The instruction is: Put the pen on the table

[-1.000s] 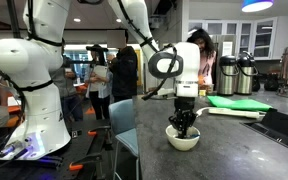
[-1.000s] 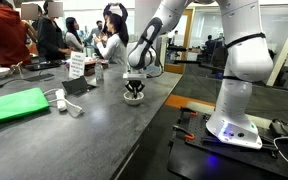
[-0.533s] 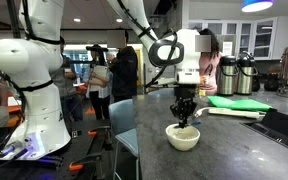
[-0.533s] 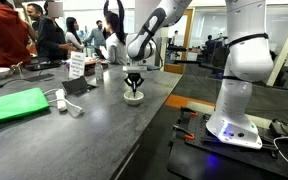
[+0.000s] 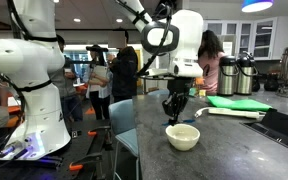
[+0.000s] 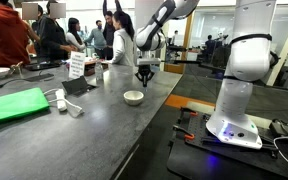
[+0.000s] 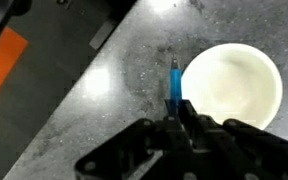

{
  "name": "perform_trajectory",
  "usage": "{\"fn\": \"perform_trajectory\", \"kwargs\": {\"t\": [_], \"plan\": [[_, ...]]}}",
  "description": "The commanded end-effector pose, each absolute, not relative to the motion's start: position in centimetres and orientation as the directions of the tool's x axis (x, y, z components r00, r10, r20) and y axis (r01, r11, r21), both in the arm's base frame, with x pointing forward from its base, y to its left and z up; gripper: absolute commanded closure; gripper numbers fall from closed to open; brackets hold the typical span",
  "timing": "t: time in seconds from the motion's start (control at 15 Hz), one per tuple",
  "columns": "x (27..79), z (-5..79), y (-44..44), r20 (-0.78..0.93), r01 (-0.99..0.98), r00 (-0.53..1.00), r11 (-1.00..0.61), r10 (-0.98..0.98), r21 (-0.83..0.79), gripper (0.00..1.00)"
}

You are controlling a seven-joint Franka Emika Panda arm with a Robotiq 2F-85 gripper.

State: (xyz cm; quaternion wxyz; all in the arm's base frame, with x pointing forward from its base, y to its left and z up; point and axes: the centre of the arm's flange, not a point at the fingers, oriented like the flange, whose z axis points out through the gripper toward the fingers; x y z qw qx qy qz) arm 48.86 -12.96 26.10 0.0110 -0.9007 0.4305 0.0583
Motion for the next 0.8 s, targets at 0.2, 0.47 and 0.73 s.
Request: {"fn": "perform_trajectory", "kwargs": {"t": [0.2, 0.47, 0.73], "plan": [[47.3, 23.3, -17.6, -0.175, -0.732, 0.661, -0.678, -0.729, 0.061, 0.97], [48.0, 21.2, -18.7, -0.202, -0.732, 0.651, -0.676, -0.732, 0.088, 0.97], [47.9, 19.6, -19.2, -0.212, -0.732, 0.645, -0.673, -0.734, 0.103, 0.62]]}}
